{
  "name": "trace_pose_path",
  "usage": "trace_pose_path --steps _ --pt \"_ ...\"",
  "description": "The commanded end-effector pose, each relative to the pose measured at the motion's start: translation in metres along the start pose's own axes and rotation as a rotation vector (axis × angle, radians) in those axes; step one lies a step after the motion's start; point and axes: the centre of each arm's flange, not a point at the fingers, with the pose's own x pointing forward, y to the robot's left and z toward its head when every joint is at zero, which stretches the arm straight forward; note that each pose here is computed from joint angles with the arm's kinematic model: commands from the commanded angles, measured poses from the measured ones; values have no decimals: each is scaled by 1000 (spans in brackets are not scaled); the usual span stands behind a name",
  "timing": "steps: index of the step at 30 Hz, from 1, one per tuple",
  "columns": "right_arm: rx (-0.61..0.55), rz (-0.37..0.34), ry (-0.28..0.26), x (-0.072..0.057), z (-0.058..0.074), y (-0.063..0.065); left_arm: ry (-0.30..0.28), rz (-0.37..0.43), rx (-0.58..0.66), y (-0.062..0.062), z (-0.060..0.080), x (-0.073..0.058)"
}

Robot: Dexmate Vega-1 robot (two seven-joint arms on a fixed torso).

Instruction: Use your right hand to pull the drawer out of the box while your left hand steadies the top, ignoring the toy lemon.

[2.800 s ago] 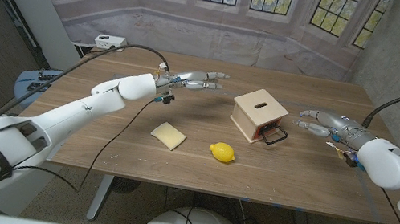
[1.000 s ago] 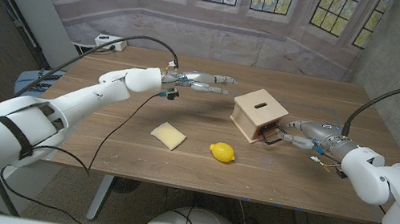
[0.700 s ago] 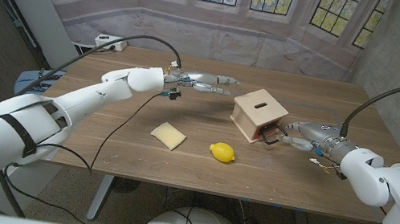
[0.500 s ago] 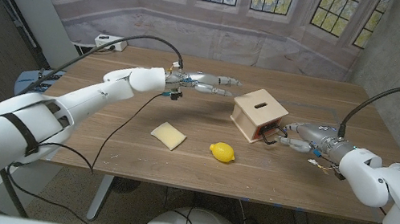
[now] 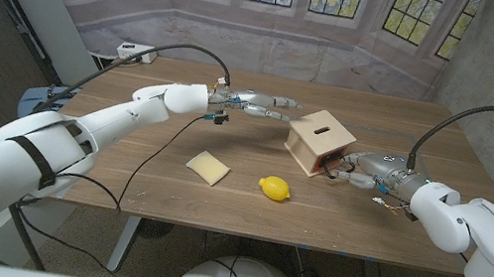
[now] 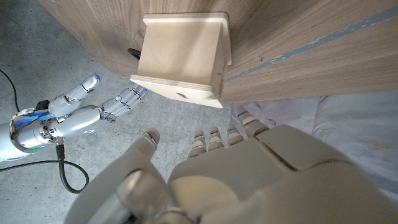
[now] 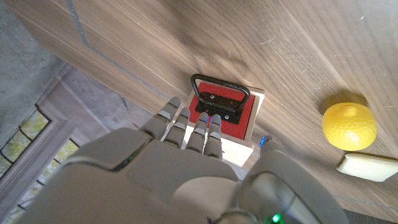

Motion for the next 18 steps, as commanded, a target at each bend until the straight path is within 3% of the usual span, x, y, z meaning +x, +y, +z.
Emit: trace_pose_path --steps 1,8,18 --pt "-31 15 -30 7 8 1 -10 -23 1 -1 -2 7" --pt "-37 28 -35 8 11 3 -27 -32 4 -1 0 11" --pt "-52 49 -58 19 15 8 -37 -32 15 -3 5 10"
